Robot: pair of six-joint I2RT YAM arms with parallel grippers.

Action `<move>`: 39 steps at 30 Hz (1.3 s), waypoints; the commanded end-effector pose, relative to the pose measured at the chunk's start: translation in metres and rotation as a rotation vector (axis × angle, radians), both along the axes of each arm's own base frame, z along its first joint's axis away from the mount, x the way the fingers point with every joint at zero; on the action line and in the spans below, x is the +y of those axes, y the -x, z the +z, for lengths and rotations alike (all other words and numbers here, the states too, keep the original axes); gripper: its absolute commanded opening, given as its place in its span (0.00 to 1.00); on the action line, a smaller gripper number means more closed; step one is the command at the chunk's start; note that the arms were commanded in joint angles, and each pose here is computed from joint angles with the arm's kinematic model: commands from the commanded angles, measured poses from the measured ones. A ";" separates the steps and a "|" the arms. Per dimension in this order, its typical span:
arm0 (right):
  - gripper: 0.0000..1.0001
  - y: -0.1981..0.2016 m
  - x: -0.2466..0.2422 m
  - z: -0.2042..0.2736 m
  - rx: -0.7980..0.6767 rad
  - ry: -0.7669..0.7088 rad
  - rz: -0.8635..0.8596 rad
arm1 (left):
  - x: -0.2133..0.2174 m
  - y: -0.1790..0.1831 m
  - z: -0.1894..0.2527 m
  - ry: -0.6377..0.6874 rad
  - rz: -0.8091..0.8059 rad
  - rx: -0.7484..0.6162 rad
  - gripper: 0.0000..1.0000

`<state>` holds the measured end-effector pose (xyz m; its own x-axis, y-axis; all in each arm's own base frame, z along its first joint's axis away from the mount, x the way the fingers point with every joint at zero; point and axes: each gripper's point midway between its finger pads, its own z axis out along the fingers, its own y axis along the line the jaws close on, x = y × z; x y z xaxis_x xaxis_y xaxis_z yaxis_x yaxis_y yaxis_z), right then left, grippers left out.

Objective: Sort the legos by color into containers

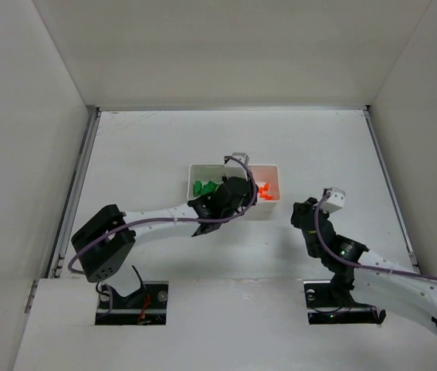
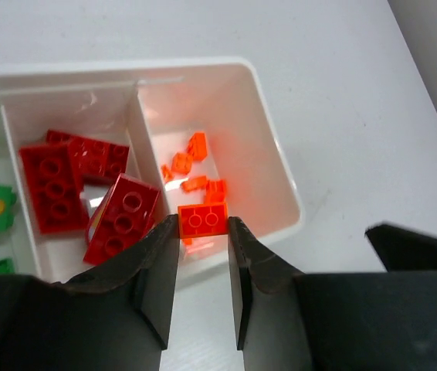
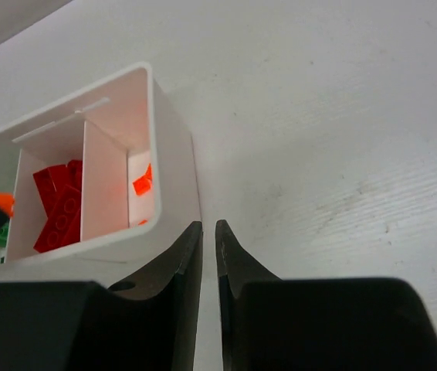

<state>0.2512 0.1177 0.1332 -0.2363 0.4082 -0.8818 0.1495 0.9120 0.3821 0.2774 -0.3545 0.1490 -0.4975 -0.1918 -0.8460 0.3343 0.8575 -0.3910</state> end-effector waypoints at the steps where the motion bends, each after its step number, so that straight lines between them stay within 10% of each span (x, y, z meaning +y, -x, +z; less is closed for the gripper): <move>1: 0.19 0.012 -0.009 -0.001 -0.025 -0.094 -0.051 | -0.029 -0.019 0.034 0.056 -0.042 -0.070 0.26; 8: 0.24 0.017 -0.012 -0.008 -0.035 -0.119 -0.043 | -0.052 -0.040 0.019 -0.013 -0.053 -0.071 0.40; 14: 0.26 0.016 -0.009 -0.012 -0.020 -0.081 -0.036 | -0.041 -0.034 0.029 -0.025 -0.050 -0.082 0.77; 15: 0.27 0.016 -0.010 -0.012 -0.024 -0.080 -0.041 | -0.038 -0.031 0.035 -0.021 -0.054 -0.092 1.00; 28: 0.55 0.018 -0.008 -0.013 -0.045 -0.074 -0.043 | 0.118 0.028 0.049 0.021 0.136 -0.170 1.00; 39: 0.58 0.017 -0.007 -0.016 -0.030 -0.042 -0.048 | 0.278 0.064 -0.003 0.009 0.592 -0.048 1.00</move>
<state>0.2305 0.1071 0.1004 -0.2383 0.4185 -0.8764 0.1871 0.9053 0.3814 0.2228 -0.1174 0.1932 -0.2178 -0.4621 -0.8596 0.0272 0.8776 -0.4787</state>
